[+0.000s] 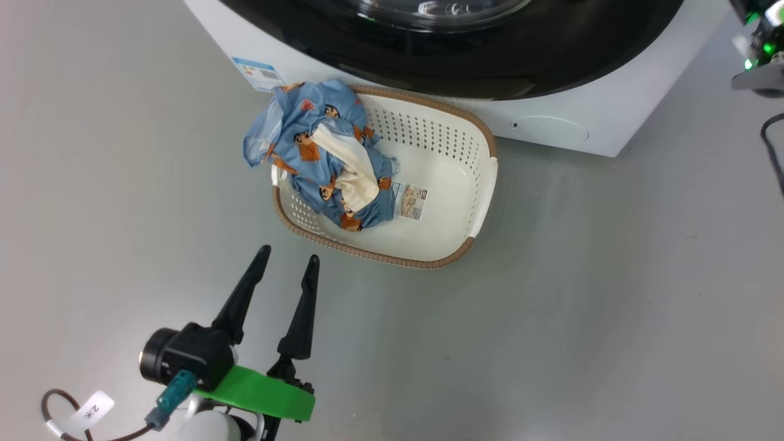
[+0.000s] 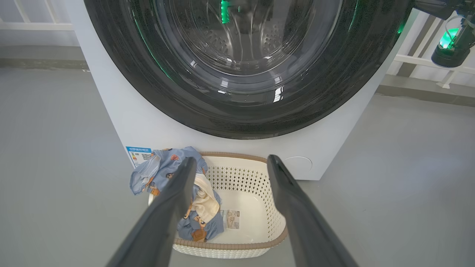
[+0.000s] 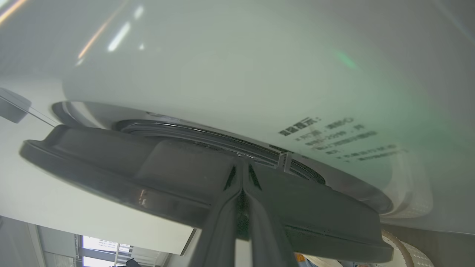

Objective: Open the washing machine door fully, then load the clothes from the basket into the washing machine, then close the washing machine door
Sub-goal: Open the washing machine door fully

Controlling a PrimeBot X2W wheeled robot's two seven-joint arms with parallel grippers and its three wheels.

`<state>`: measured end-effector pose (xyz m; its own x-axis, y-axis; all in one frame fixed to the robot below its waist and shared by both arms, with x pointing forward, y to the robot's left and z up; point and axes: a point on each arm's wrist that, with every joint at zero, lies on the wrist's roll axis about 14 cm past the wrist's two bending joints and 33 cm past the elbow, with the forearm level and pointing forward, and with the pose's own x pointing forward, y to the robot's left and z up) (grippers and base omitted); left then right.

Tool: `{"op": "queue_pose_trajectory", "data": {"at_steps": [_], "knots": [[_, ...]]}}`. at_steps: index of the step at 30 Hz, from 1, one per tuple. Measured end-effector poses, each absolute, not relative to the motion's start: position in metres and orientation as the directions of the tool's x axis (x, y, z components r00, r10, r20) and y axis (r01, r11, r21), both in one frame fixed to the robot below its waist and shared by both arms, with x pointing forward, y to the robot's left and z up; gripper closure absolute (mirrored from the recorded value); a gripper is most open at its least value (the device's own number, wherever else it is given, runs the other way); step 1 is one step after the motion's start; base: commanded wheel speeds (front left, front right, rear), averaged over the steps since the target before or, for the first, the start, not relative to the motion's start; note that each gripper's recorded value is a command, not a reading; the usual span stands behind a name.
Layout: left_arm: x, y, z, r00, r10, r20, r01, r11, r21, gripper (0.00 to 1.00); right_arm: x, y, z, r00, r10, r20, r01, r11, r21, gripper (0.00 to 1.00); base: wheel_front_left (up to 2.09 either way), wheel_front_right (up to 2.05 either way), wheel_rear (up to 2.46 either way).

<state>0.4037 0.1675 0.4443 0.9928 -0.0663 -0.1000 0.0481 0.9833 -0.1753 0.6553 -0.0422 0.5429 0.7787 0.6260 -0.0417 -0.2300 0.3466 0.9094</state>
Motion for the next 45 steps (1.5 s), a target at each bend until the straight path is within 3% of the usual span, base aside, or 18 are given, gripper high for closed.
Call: {"op": "queue_pose_trajectory", "data": {"at_steps": [17, 45], "knots": [[0.407, 0.171, 0.455, 0.996, -0.051, -0.072, 0.037, 0.982, -0.184, 0.00, 0.641, -0.015, 0.547, 0.650, 0.756, -0.079, -0.252, 0.312, 0.916, 1.00, 0.00, 0.00, 0.00], [0.360, 0.187, 0.482, 1.000, 0.016, -0.008, -0.017, 0.985, -0.173, 0.00, 0.477, 0.062, 0.546, 0.249, 0.954, -0.168, -0.388, 0.257, 0.885, 1.00, 0.00, 0.00, 0.00]]}}
